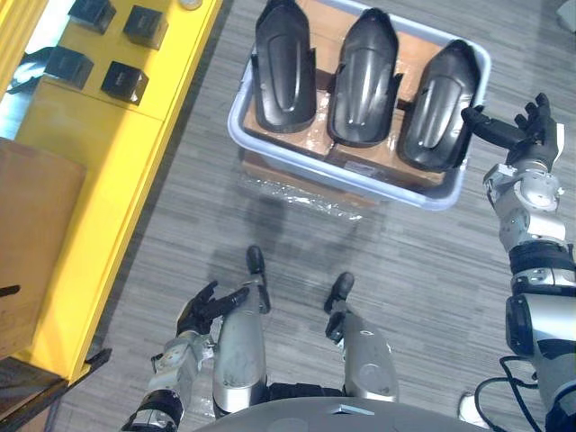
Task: Walk over and take three plastic housings, then place them on the shelf
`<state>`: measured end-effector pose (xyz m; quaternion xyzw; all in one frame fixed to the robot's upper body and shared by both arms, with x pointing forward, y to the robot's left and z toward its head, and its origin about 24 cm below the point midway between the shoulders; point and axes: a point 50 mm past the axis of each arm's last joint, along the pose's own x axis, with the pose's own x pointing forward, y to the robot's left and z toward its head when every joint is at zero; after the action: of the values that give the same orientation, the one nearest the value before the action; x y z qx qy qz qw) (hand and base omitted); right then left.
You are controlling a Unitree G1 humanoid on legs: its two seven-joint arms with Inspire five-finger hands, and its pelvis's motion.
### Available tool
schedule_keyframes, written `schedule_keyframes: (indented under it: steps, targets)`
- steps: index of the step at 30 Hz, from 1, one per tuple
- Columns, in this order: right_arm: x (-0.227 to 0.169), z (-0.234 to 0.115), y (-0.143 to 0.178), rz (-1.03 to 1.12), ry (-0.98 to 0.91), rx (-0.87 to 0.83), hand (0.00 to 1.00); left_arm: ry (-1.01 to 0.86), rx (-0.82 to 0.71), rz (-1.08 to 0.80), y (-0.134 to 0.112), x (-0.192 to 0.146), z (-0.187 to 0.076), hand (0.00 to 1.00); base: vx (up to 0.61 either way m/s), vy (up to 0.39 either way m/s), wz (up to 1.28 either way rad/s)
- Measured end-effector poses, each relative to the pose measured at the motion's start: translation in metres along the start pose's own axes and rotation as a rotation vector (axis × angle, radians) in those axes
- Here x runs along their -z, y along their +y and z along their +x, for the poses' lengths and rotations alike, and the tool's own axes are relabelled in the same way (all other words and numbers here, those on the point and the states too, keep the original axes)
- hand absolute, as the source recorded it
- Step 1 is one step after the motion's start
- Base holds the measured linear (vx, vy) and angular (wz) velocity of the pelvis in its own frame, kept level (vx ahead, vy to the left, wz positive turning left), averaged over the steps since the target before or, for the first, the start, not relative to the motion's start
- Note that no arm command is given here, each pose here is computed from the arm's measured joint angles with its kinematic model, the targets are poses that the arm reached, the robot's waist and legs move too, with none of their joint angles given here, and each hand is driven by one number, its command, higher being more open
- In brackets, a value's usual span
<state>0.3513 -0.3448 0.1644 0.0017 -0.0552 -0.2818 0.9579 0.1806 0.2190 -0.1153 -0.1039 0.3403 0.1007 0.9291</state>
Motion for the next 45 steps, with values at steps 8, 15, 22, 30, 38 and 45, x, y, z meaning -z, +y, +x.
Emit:
schedule_keyframes:
  steps: [8,15,22,30,38,45]
  targets:
    - [0.000,0.011,-0.023,-0.076,0.126,0.046,1.00,-0.024,0.068,0.006,-0.018,-0.003,0.004,1.00,-0.06,0.042,0.00]
    - [-0.004,0.015,-0.030,-0.117,0.209,0.069,0.00,-0.026,0.103,-0.020,-0.027,-0.002,0.005,1.00,-0.03,-0.011,0.09]
    - [-0.016,0.017,-0.058,-0.291,0.239,0.160,0.00,-0.025,0.112,-0.021,-0.030,0.001,0.005,1.00,0.02,-0.044,0.13]
    - [-0.014,0.017,-0.046,-0.339,0.243,0.100,0.00,-0.024,0.118,-0.028,-0.030,0.001,0.005,1.00,0.01,-0.079,0.11]
    - [0.012,0.009,-0.051,-0.385,0.323,0.118,0.00,-0.034,0.107,-0.046,-0.026,0.001,0.003,1.00,0.01,-0.013,0.03]
    - [0.024,0.002,-0.056,-0.365,0.311,0.163,0.00,-0.024,0.060,-0.035,-0.002,0.007,-0.006,1.00,0.03,-0.023,-0.05]
